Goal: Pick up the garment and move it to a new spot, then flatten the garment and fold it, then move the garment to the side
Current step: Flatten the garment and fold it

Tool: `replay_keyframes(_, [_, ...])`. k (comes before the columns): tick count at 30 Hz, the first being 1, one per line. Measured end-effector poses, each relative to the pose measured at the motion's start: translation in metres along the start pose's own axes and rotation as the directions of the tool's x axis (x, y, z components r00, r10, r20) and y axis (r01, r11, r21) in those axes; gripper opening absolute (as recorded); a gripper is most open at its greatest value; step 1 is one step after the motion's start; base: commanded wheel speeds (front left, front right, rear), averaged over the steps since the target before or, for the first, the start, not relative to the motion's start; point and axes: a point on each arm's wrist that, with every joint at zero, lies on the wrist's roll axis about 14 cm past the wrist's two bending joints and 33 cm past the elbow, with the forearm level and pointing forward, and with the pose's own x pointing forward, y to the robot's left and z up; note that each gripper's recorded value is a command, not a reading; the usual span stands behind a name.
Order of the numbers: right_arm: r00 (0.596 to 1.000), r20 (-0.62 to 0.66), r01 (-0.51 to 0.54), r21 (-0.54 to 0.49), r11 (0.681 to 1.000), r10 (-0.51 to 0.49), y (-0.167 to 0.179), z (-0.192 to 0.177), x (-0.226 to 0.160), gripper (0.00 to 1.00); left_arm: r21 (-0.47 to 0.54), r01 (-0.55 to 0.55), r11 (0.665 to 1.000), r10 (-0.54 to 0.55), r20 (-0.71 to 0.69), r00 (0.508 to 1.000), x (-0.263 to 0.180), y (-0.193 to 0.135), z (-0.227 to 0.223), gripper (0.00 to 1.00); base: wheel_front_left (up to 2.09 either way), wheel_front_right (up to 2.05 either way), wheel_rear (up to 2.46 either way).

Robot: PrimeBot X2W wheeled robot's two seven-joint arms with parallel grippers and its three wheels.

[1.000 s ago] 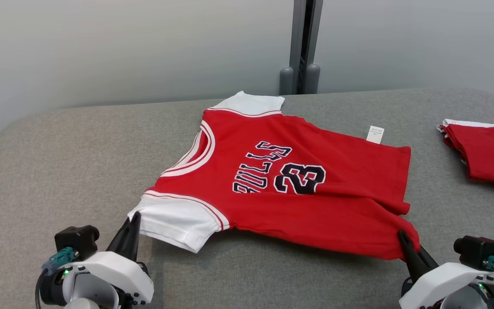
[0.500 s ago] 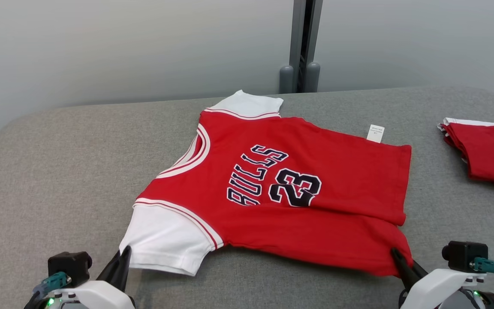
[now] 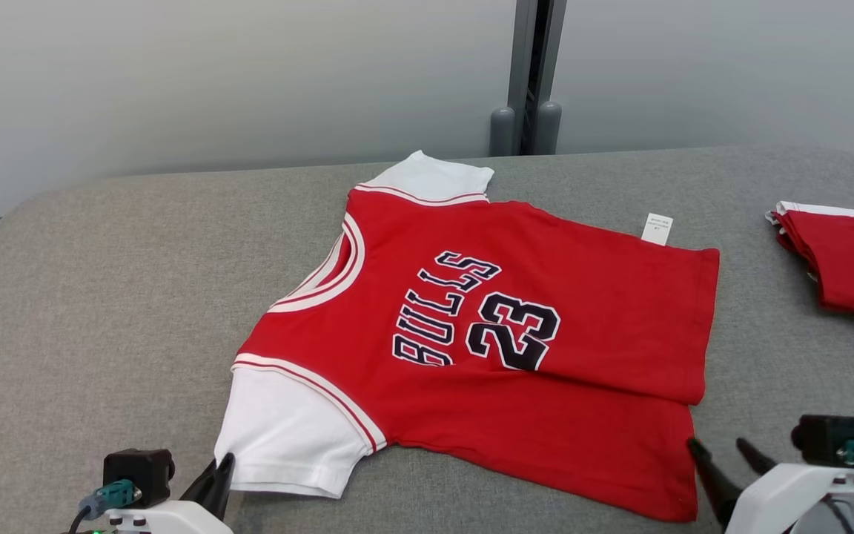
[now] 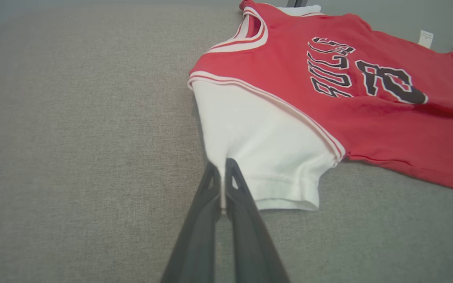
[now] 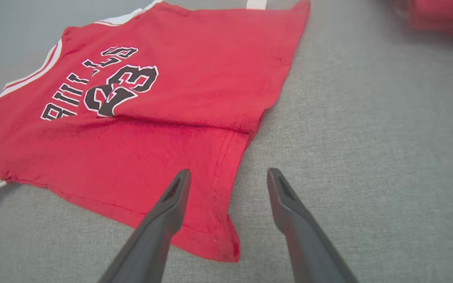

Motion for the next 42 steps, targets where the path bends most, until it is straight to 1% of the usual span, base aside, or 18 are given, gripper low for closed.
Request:
replay_keyframes(1, [1.000,0.020,0.012,-0.008,1.000,-0.011,-0.003,0.006,-0.001,1.00,0.001,-0.001,1.000,0.001,-0.003,1.000,0.000,0.000,-0.001,0.00,0.00,0.00,0.00])
replay_keyframes(2, [0.999,0.041,0.019,-0.009,1.000,-0.018,-0.005,0.012,-0.001,1.00,0.002,-0.004,1.000,0.004,-0.010,1.000,0.000,0.001,-0.002,0.42,0.00,0.00,0.00])
replay_keyframes(3, [0.998,0.060,0.023,-0.010,1.000,-0.022,-0.007,0.017,-0.002,1.00,0.009,-0.017,1.000,0.017,-0.012,1.000,0.000,0.004,-0.003,0.42,0.00,0.00,0.00])
replay_keyframes(4, [0.997,0.075,0.026,-0.013,1.000,-0.025,-0.008,0.021,-0.002,1.00,0.023,-0.032,0.999,0.032,-0.009,0.999,0.000,0.008,-0.003,1.00,0.00,0.00,0.00])
replay_keyframes(7, [0.991,0.129,0.033,-0.024,0.999,-0.029,-0.008,0.035,0.000,1.00,0.037,-0.060,0.998,0.059,0.029,0.998,0.002,0.012,0.006,1.00,0.00,0.00,0.00])
replay_keyframes(11, [0.979,0.200,0.037,-0.039,0.999,-0.029,-0.008,0.057,0.010,1.00,0.027,-0.057,0.998,0.053,0.114,0.992,0.010,0.004,0.029,1.00,0.00,0.00,0.00])
replay_keyframes(13, [0.976,0.218,0.042,-0.074,0.996,-0.025,-0.006,0.066,0.018,1.00,0.032,-0.044,0.999,0.039,0.144,0.989,0.013,-0.002,0.037,1.00,0.00,0.00,0.00])
replay_keyframes(15, [0.970,0.242,0.042,-0.081,0.996,-0.021,-0.007,0.079,0.028,1.00,0.033,-0.031,0.999,0.025,0.188,0.982,0.016,-0.008,0.048,1.00,0.00,0.00,0.00])
replay_keyframes(18, [0.962,0.273,0.059,-0.105,0.993,-0.029,-0.016,0.100,0.045,1.00,0.036,-0.010,0.999,0.001,0.257,0.966,0.021,-0.016,0.065,1.00,0.00,0.00,0.00])
replay_keyframes(20, [0.962,0.270,0.074,-0.134,0.988,-0.035,-0.022,0.109,0.060,1.00,0.024,0.009,1.000,-0.015,0.294,0.956,0.025,-0.023,0.074,1.00,0.00,0.00,0.00])
replay_keyframes(21, [0.964,0.265,0.072,-0.121,0.990,-0.038,-0.024,0.111,0.068,1.00,0.020,0.019,1.000,-0.024,0.302,0.953,0.026,-0.026,0.074,1.00,0.00,0.00,0.00])
replay_keyframes(23, [0.969,0.243,0.067,-0.069,0.995,-0.049,-0.030,0.112,0.086,1.00,0.012,0.032,0.999,-0.034,0.291,0.956,0.031,-0.030,0.070,1.00,0.00,0.00,0.00])
replay_keyframes(26, [0.971,0.223,0.111,-0.084,0.990,-0.089,-0.051,0.119,0.107,1.00,0.029,0.036,0.999,-0.042,0.279,0.959,0.037,-0.030,0.065,1.00,0.00,0.00,0.00])
replay_keyframes(28, [0.972,0.203,0.132,-0.070,0.989,-0.115,-0.062,0.119,0.122,1.00,0.035,0.047,0.998,-0.054,0.277,0.959,0.042,-0.033,0.064,1.00,0.00,0.00,0.00])
replay_keyframes(34, [0.977,0.154,0.156,-0.057,0.986,-0.146,-0.075,0.116,0.161,1.00,0.029,0.032,0.999,-0.038,0.235,0.971,0.052,-0.027,0.053,1.00,0.00,0.00,0.00])
replay_keyframes(37, [0.982,0.119,0.156,-0.054,0.986,-0.149,-0.076,0.108,0.177,1.00,0.026,0.017,1.000,-0.023,0.228,0.973,0.057,-0.021,0.052,1.00,0.00,0.00,0.00])
replay_keyframes(42, [0.983,0.078,0.170,-0.058,0.984,-0.166,-0.085,0.101,0.199,1.00,0.032,-0.004,0.999,-0.003,0.202,0.979,0.066,-0.013,0.046,1.00,0.00,0.00,0.00])
